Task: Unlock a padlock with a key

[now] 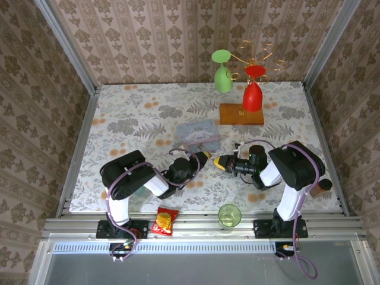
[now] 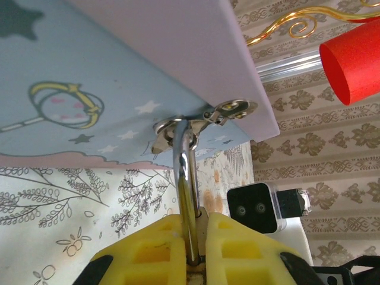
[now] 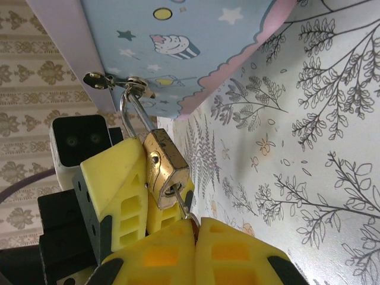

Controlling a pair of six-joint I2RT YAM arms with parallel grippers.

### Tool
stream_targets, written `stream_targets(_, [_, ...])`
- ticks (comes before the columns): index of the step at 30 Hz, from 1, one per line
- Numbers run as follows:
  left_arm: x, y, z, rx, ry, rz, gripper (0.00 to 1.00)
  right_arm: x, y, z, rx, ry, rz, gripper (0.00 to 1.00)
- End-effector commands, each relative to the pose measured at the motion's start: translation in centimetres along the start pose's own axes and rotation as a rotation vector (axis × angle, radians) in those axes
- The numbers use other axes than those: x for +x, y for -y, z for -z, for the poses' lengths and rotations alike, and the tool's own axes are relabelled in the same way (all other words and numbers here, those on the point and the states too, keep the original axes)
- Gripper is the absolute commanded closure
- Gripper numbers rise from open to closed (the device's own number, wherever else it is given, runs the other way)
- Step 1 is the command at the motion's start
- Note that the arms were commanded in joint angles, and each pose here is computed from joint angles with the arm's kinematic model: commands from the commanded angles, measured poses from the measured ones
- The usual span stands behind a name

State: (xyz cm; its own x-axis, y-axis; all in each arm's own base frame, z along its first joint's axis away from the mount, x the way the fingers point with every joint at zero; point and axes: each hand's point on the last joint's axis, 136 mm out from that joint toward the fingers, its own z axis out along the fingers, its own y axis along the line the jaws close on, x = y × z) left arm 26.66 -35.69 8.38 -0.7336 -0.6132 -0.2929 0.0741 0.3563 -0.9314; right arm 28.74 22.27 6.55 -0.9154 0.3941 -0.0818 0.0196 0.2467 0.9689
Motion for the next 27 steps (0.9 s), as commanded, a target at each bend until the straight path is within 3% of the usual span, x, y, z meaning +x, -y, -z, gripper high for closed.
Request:
stream_targets(1, [4.0,3.2,0.0,0.113,-0.140,-0.002,1.00,-1.9,-3.4,-0.1,-0.067,0.108,0.093,1.00])
stream_targets(7, [4.6,3.4,-0.1,0.119,-0.157,0.003,1.00,-1.8,-5.0,-0.2,-0.070,0.153,0.127,1.00])
stream_targets(16, [5.4,3.4,-0.2,0.119,-0.174,0.001,1.00,-0.4,-6.5,-0.4,-0.029,0.126,0.223,1.00])
stream_targets(27, [4.8,5.5,0.1,0.175,-0.169,0.012,1.00,-0.1,-6.6,-0.6,-0.144,0.049,0.135,1.00])
